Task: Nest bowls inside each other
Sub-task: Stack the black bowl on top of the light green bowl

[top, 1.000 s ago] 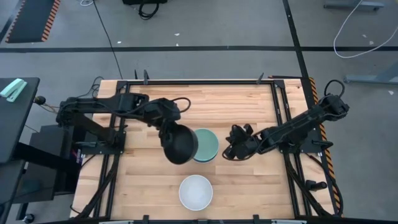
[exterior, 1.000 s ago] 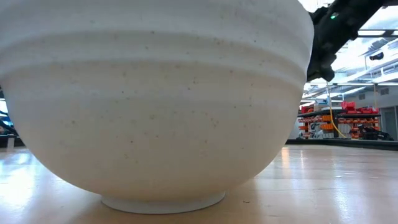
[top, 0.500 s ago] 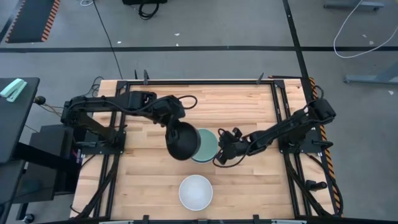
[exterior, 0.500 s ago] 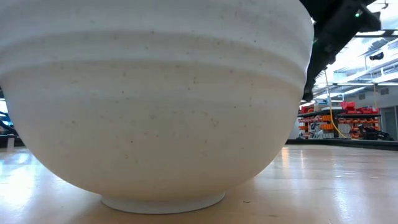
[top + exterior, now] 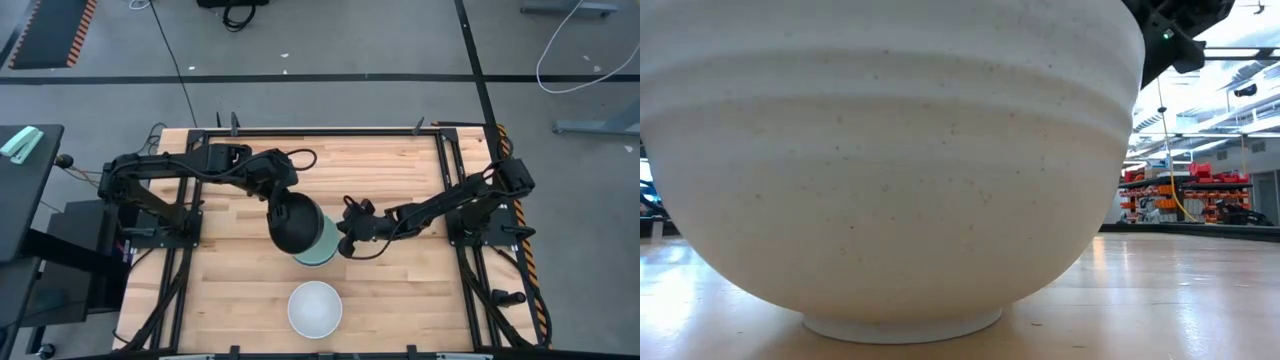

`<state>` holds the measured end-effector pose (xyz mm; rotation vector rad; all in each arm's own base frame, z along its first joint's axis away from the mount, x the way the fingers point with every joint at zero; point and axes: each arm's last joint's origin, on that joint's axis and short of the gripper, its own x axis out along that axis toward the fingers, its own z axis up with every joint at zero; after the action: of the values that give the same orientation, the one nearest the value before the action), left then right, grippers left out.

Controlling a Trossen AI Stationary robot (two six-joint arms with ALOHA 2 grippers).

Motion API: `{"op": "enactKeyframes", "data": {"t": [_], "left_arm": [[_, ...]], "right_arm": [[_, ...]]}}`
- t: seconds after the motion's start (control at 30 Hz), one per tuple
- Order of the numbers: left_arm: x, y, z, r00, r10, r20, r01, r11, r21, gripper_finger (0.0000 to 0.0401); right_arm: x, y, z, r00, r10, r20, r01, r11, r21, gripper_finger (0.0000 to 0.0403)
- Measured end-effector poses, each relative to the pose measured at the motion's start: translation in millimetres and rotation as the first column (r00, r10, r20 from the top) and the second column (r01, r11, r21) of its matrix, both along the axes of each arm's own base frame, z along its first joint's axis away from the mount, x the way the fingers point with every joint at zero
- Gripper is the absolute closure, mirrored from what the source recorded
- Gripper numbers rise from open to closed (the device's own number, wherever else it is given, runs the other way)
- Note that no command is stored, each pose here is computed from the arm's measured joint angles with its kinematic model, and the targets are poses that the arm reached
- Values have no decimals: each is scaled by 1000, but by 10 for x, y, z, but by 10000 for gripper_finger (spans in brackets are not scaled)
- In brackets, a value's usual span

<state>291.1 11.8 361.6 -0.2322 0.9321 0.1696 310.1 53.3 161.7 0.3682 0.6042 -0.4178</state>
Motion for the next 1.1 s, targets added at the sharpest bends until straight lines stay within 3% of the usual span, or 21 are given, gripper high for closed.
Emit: {"op": "enactKeyframes", "data": {"t": [0.33, 0.67, 0.87, 1.1], "left_arm": [[29, -15, -28, 1000, -22, -7, 22, 999, -44, 384], [314, -60, -387, 986, -104, -128, 82, 982, -170, 382], [420, 37, -543, 980, -108, -169, 70, 974, -216, 392], [488, 103, -633, 978, -94, -187, 52, 974, -221, 380]], "right_arm": [[62, -3, 25, 1000, 16, -24, -16, 1000, -21, 403], [-67, -131, -34, 983, -68, -170, 68, 998, -5, 403], [-208, -139, 61, 969, -106, -225, 110, 994, 5, 403], [-298, -81, 235, 978, -94, -185, 97, 995, 6, 403]]}}
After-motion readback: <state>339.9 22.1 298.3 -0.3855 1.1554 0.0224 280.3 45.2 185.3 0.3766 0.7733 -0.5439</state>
